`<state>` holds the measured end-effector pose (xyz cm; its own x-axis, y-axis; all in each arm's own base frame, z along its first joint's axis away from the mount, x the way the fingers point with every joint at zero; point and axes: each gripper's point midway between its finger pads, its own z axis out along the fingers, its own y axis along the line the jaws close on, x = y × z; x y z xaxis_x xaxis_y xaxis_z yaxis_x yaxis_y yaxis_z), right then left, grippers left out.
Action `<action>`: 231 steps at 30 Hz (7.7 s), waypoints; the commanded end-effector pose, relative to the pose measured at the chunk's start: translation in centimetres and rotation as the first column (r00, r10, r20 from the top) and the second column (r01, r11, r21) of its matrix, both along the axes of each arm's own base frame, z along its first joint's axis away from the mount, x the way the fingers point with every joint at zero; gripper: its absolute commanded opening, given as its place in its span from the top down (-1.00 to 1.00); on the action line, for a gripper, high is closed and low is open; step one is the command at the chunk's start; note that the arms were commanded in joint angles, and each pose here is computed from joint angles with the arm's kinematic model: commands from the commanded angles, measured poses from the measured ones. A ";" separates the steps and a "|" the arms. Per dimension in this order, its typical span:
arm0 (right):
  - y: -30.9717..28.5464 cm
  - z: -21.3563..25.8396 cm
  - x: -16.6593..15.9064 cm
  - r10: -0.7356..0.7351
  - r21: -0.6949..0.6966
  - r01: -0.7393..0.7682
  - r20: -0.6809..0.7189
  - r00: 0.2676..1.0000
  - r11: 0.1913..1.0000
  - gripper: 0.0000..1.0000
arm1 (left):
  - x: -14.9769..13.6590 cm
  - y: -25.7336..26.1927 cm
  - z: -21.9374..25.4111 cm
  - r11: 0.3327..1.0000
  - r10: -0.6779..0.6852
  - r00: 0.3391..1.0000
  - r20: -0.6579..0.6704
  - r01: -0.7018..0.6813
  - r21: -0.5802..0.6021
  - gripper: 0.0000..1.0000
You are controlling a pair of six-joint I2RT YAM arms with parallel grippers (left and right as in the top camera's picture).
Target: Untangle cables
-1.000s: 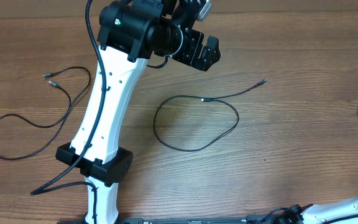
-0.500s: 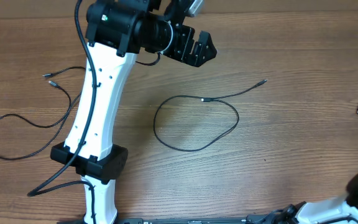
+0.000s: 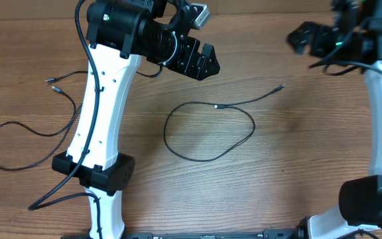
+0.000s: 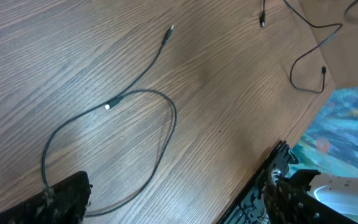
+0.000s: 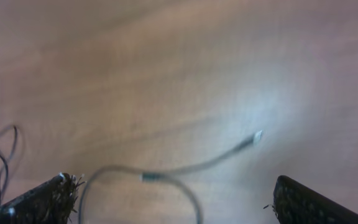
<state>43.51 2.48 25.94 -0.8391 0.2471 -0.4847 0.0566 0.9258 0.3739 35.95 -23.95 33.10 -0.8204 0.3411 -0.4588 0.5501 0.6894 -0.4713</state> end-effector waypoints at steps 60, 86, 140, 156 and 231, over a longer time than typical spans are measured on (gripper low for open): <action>10.9 -9.5 -11.2 -0.064 0.019 0.067 -0.154 0.986 0.998 -1.00 | -8.9 15.7 -1.9 0.704 0.623 0.715 0.317 -0.689 0.171 -0.75; 11.0 -21.0 -13.1 -0.360 -0.043 0.397 -0.516 0.777 0.917 -1.00 | -8.4 14.5 -1.4 0.735 0.614 0.729 0.301 -0.668 0.119 -0.99; -8.2 13.7 6.1 -0.176 0.144 0.111 0.588 0.790 0.983 0.93 | -7.5 13.2 -1.7 0.765 0.592 0.756 0.279 -0.636 0.101 -0.98; -37.8 13.8 -11.4 -0.919 0.411 0.832 0.289 0.269 0.373 0.91 | -4.6 10.5 -5.7 0.798 0.556 0.813 0.174 -0.580 0.163 -0.99; -0.8 -27.7 0.3 0.931 -0.154 -0.933 -0.120 0.344 0.325 0.13 | -1.5 5.4 -4.3 0.895 0.445 0.882 0.154 -0.445 -0.037 -0.99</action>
